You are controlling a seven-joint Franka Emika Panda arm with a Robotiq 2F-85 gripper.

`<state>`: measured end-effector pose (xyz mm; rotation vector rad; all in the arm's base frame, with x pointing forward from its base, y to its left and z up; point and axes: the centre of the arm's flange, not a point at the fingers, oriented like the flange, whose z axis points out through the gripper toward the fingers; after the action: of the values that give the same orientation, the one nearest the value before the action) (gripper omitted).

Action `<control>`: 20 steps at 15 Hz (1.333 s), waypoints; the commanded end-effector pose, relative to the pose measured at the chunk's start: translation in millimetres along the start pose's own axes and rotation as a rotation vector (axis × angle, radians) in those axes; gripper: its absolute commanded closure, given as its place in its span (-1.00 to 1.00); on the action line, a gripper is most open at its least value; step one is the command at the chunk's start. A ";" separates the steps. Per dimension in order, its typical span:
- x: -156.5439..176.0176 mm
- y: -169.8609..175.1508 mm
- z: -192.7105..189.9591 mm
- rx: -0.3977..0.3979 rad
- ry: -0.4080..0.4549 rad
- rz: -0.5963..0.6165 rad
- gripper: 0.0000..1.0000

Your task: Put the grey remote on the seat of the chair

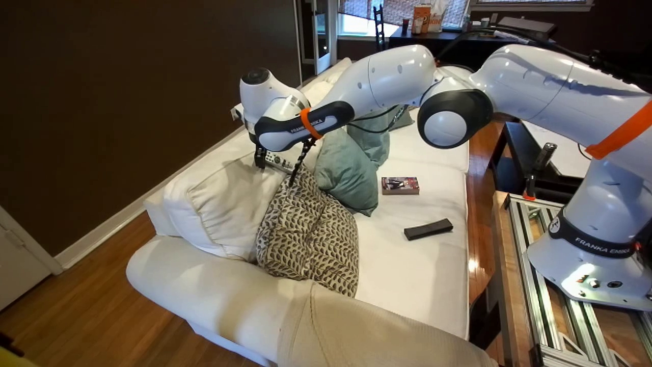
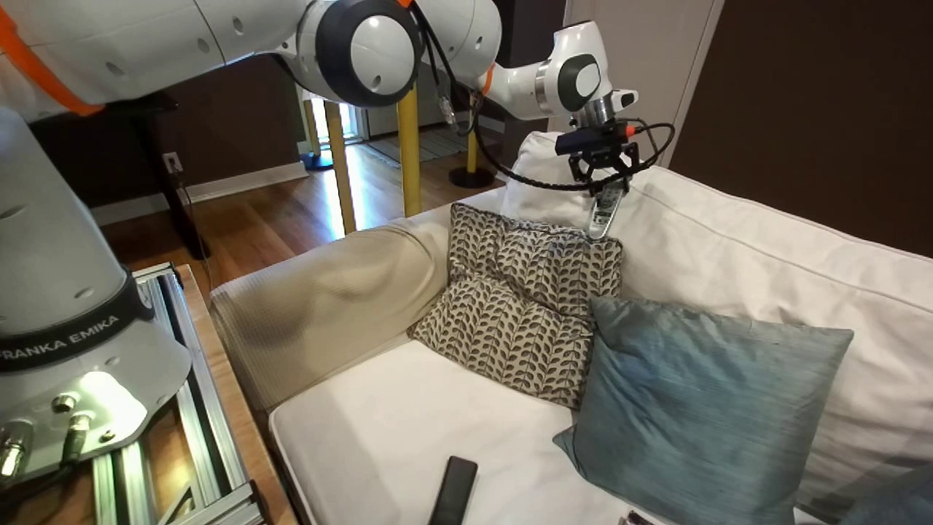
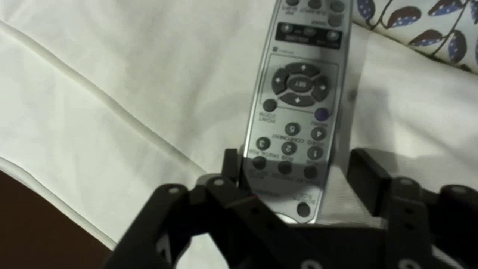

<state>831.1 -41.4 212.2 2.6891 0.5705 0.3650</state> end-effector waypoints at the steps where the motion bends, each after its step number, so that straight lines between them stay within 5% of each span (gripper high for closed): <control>1: -24.3 -11.3 -6.4 0.007 0.024 0.071 0.08; 4: -31.5 -11.5 -11.6 -0.007 0.015 0.142 0.43; 13: -67.7 10.1 -53.6 -0.044 -0.085 0.462 0.43; 20: -95.6 5.2 -88.3 -0.051 -0.107 0.542 0.43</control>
<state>792.6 -75.0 267.2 2.7543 -0.1775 0.3734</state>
